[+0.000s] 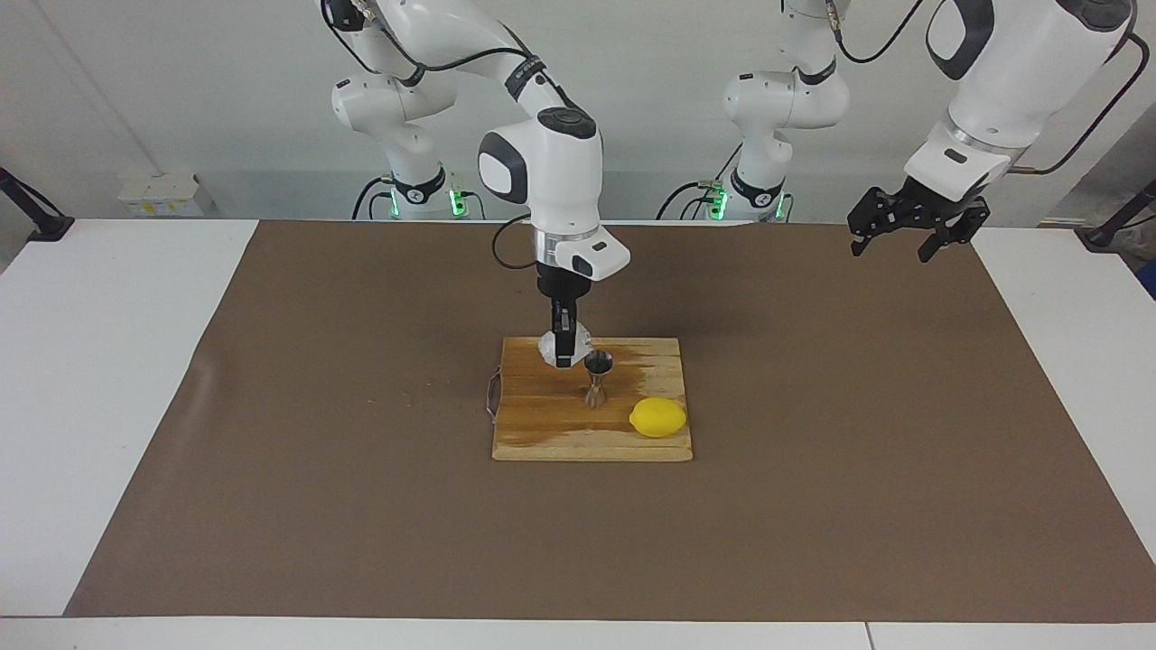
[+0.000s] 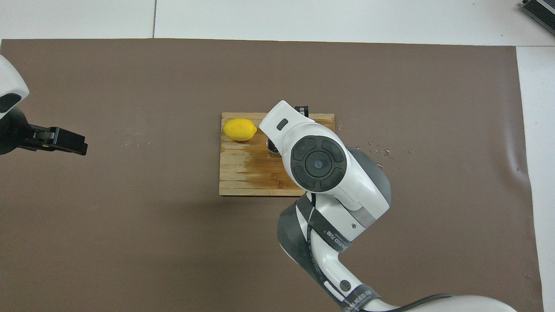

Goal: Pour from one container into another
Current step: 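Tilt the white cup with the right gripper to pour into the dark cup, then carry the white cup with the right gripper back off the board, then lower the white cup onto the table and open the right gripper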

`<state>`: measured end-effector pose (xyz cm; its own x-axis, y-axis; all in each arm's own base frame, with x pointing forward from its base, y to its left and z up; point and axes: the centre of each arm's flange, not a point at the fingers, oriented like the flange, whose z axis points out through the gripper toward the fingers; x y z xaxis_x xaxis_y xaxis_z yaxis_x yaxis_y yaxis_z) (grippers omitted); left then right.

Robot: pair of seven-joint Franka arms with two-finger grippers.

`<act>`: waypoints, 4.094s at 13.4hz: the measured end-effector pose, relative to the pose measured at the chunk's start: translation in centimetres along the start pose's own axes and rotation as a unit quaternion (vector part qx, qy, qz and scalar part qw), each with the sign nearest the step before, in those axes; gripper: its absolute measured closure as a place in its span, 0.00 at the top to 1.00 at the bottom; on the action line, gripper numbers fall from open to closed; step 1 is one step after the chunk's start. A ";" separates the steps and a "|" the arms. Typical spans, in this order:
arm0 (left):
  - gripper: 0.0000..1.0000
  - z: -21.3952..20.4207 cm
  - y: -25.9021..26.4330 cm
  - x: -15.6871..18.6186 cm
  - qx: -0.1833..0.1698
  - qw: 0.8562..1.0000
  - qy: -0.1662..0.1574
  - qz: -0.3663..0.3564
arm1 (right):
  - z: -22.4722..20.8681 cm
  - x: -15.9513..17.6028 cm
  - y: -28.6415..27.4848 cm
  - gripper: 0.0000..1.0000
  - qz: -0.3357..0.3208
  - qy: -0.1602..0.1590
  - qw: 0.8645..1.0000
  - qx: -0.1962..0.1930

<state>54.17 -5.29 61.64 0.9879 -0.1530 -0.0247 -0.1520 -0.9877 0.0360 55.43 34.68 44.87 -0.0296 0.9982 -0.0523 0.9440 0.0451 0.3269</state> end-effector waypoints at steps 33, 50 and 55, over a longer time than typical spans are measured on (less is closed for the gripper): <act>1.00 0.0 0.0 0.0 0.000 1.000 0.000 0.000 | 0.0 -3.6 3.2 0.50 0.108 0.136 0.984 0.031; 1.00 0.0 0.0 0.0 0.000 1.000 0.000 0.000 | 15.1 -37.9 -3.2 0.50 0.120 0.360 0.915 0.134; 1.00 0.0 0.0 0.0 0.000 1.000 0.000 0.000 | 20.7 -39.1 -6.1 0.50 0.105 0.396 0.902 0.136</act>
<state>54.17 -5.29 61.64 0.9879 -0.1530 -0.0246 -0.1521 -0.9877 0.0360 57.63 -5.46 25.36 0.0363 0.7029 0.7104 0.9986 -0.0523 0.0007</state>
